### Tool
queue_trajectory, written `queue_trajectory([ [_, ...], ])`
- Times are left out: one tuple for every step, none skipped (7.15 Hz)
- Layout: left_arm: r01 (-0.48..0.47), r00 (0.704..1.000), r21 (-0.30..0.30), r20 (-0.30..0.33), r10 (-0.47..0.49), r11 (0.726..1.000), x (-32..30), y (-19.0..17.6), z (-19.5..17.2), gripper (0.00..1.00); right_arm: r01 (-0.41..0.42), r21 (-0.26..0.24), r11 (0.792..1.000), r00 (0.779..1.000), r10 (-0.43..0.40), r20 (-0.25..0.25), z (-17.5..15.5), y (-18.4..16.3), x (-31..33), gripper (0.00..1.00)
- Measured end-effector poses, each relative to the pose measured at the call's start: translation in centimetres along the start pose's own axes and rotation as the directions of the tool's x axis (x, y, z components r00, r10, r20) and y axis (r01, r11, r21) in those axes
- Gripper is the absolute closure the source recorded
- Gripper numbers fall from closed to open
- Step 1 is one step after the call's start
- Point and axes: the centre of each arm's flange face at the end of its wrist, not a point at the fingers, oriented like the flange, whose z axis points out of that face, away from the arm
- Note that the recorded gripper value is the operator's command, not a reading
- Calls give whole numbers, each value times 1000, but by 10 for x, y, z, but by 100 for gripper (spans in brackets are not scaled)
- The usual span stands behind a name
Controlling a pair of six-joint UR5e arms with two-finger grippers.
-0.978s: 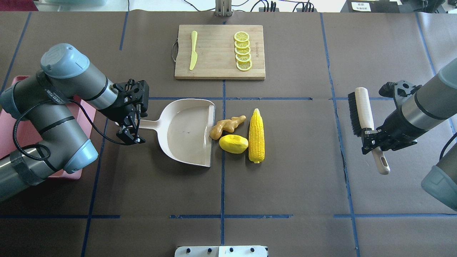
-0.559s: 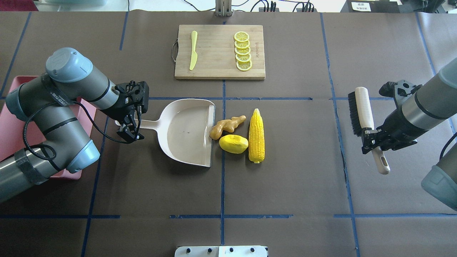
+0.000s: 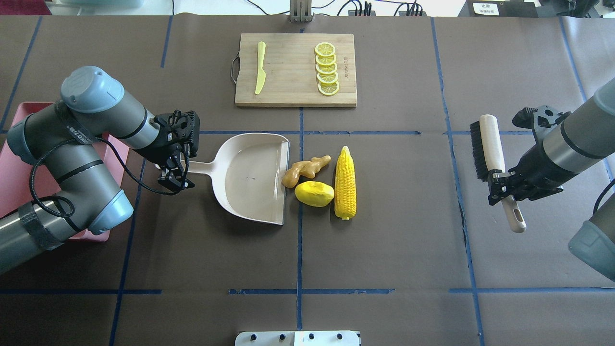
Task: Sweep and dump trash into bin
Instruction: 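Hold the dustpan steady with the left gripper while the right gripper holds the brush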
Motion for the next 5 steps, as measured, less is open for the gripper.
queue_trajectory([
  [3,1000,-3,-2,-3,1000,0,1,0,80,0,0,1000,1000,0,0,0,0,0,100],
  [6,1000,-6,-3,-6,1000,0,2,1,93,-1,1,1000,1000,1,0,-1,0,0,100],
  [9,1000,-9,-3,-9,1000,-1,4,2,100,-2,2,1000,1000,2,1,-1,-1,0,100],
  [8,1000,-8,-4,-8,1000,-1,4,1,100,-2,2,1000,1000,2,1,-1,-1,0,100],
  [6,1000,-5,-3,-6,1000,0,2,0,100,2,1,1000,1000,-2,2,0,-1,-2,100],
])
